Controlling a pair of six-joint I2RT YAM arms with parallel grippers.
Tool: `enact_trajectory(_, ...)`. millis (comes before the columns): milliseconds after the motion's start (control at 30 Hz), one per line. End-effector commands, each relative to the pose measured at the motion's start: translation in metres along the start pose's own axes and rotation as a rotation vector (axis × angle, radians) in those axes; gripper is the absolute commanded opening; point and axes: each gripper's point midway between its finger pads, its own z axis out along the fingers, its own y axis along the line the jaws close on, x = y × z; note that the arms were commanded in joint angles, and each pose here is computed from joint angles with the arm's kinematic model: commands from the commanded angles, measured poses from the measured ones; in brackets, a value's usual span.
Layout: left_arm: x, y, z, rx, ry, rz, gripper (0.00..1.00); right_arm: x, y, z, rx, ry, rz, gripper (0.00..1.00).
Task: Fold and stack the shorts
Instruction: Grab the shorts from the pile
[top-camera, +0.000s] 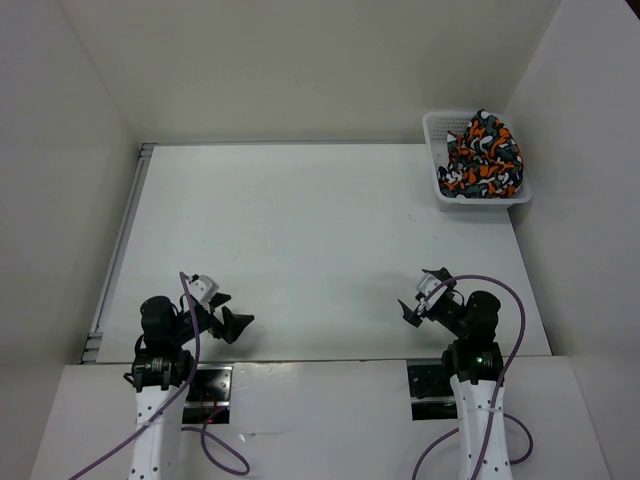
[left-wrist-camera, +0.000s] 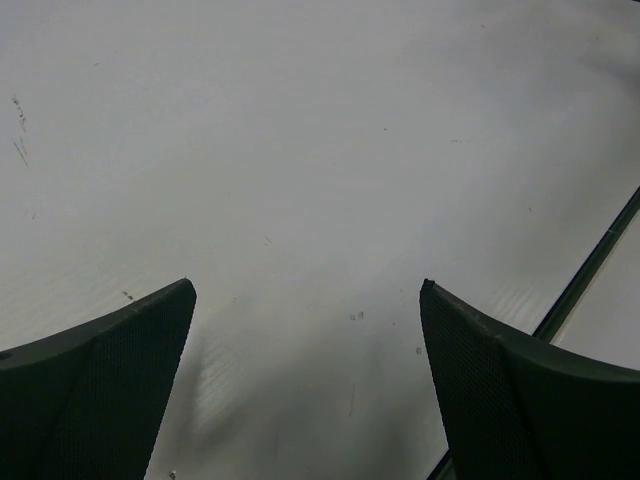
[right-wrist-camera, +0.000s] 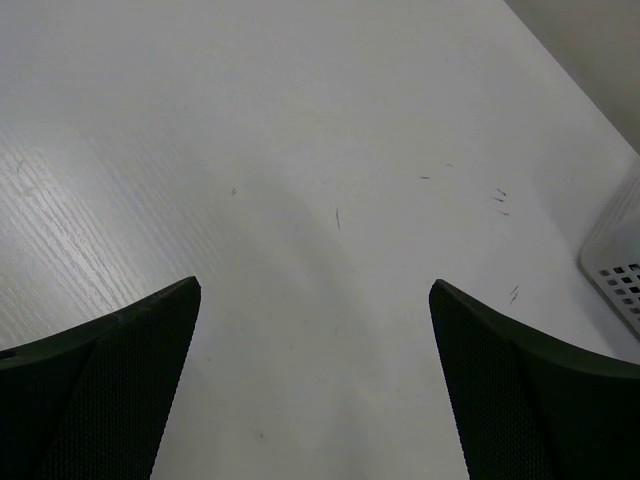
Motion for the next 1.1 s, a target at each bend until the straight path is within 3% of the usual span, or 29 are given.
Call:
enact_trajectory(0, -0.009, -0.008, -0.003, 0.027, -0.015, 0.021, 1.0, -0.01, -0.002, 0.002, 0.003, -0.043, -0.028, 1.0)
enact_trajectory(167, -0.011, -0.01, -0.003, 0.038, -0.023, 0.03, 1.0, -0.012, -0.006, 0.003, 0.023, -0.053, -0.02, 1.0)
enact_trajectory(333, -0.012, -0.022, -0.002, 0.125, -0.04, 0.046, 1.0, -0.017, -0.01, 0.005, 0.019, -0.086, -0.132, 1.0)
enact_trajectory(433, -0.026, -0.013, 0.0, 0.082, -0.086, 0.105, 1.0, -0.033, -0.007, 0.008, -0.028, -0.172, -0.322, 0.98)
enact_trajectory(467, -0.045, 0.003, 0.0, -0.009, -0.141, 0.167, 1.0, -0.042, -0.012, 0.008, -0.028, -0.207, -0.612, 1.0)
enact_trajectory(533, -0.126, 0.023, -0.013, -0.177, -0.416, 0.427, 1.0, -0.055, -0.025, 0.006, 0.03, -0.224, -0.79, 1.0)
enact_trajectory(567, -0.168, 0.035, -0.031, -0.316, -0.566, 0.503, 1.0, -0.093, -0.043, -0.002, 0.138, -0.312, -0.738, 1.0)
enact_trajectory(600, -0.171, 0.043, -0.032, -0.356, -0.561, 0.481, 1.0, -0.117, -0.057, -0.012, 0.227, -0.37, -0.669, 1.0)
enact_trajectory(633, -0.2, 0.032, -0.043, -0.359, -0.582, 0.491, 1.0, -0.143, -0.088, -0.031, 0.409, -0.404, -0.579, 1.0)
enact_trajectory(667, -0.199, 0.042, -0.034, -0.357, -0.487, 0.417, 1.0, -0.164, -0.097, -0.043, 0.47, -0.45, -0.553, 1.0)
enact_trajectory(733, -0.2, 0.053, -0.023, -0.353, -0.321, 0.288, 1.0, -0.194, -0.108, -0.047, 0.442, -0.396, -0.597, 1.0)
enact_trajectory(767, -0.218, 0.07, -0.011, -0.366, -0.22, 0.207, 1.0, -0.19, -0.109, -0.039, 0.385, -0.34, -0.512, 1.0)
enact_trajectory(800, -0.227, 0.084, -0.004, -0.389, -0.169, 0.167, 1.0, -0.227, -0.114, -0.047, 0.363, -0.388, -0.429, 1.0)
enact_trajectory(900, -0.241, 0.134, 0.029, -0.489, 0.036, 0.042, 1.0, -0.203, -0.15, 0.004, 0.305, -0.161, -0.08, 1.0)
enact_trajectory(933, -0.237, 0.142, 0.037, -0.502, 0.083, 0.021, 1.0, -0.197, -0.188, 0.028, 0.428, -0.054, 0.164, 1.0)
enact_trajectory(967, -0.212, 0.152, 0.05, -0.505, 0.194, -0.034, 1.0, -0.186, -0.205, 0.039, 0.508, 0.023, 0.264, 1.0)
enact_trajectory(1000, -0.222, 0.151, 0.056, -0.51, 0.208, -0.024, 1.0, -0.196, -0.225, 0.044, 0.585, 0.053, 0.378, 1.0)
enact_trajectory(1067, -0.197, 0.156, 0.068, -0.525, 0.329, -0.056, 1.0, -0.153, -0.24, 0.075, 0.657, 0.222, 0.474, 1.0)
